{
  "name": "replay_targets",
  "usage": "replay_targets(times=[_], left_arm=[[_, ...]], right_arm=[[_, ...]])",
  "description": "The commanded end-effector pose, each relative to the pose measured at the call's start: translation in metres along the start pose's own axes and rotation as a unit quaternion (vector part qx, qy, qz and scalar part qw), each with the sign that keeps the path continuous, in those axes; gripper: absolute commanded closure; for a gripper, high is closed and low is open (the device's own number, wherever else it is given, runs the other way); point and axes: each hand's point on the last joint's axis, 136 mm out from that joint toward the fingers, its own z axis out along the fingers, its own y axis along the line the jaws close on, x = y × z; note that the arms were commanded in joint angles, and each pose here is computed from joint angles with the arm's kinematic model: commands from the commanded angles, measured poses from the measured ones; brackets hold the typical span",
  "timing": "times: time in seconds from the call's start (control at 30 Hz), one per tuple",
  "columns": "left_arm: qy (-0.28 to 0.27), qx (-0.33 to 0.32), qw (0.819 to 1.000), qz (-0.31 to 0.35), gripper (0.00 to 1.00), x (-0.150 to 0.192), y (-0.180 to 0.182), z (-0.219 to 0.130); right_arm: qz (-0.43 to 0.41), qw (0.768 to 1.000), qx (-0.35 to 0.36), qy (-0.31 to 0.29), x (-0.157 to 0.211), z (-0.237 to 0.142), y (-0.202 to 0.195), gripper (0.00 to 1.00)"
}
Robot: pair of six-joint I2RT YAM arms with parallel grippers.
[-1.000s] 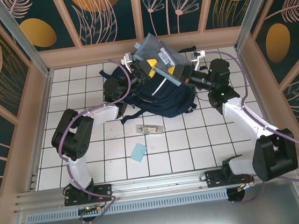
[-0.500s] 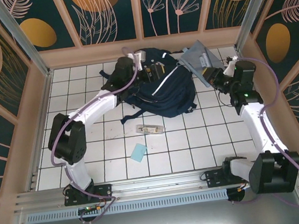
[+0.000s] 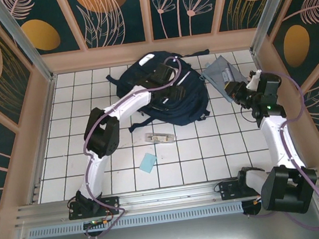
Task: Pack the student bag
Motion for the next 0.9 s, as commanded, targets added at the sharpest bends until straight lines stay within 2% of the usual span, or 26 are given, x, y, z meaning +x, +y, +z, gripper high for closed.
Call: replay_targets(times=[0.0, 0.13, 0.3, 0.4, 0.63, 0.77, 0.87], left_arm=[[0.034, -0.020, 0.999, 0.026, 0.27, 0.014, 0.001, 0.004], [0.038, -0.009, 0.999, 0.021, 0.27, 0.014, -0.003, 0.003], [0.029, 0.106, 0.994, 0.011, 0.26, 0.004, -0.048, -0.026], [0.026, 0.133, 0.991, 0.013, 0.26, 0.002, -0.058, -0.034], [0.044, 0.056, 0.997, 0.014, 0.27, 0.013, -0.030, -0.007], [0.039, -0.005, 0.999, 0.015, 0.30, 0.014, -0.008, 0.005], [0.042, -0.026, 0.999, 0.022, 0.32, 0.017, 0.000, 0.011]], right_arm=[[-0.014, 1.000, -0.019, -0.006, -0.001, -0.005, 0.007, 1.00], [-0.015, 1.000, -0.021, -0.004, -0.001, -0.005, 0.008, 1.00], [-0.013, 1.000, -0.020, -0.003, -0.001, -0.005, 0.007, 1.00], [-0.010, 1.000, -0.024, -0.004, -0.002, -0.004, 0.007, 1.00], [-0.010, 1.000, -0.025, 0.000, 0.000, -0.004, 0.008, 1.00], [-0.012, 1.000, -0.028, -0.001, 0.000, -0.006, 0.011, 1.00], [-0.013, 0.999, -0.032, 0.000, 0.000, -0.008, 0.014, 1.00]])
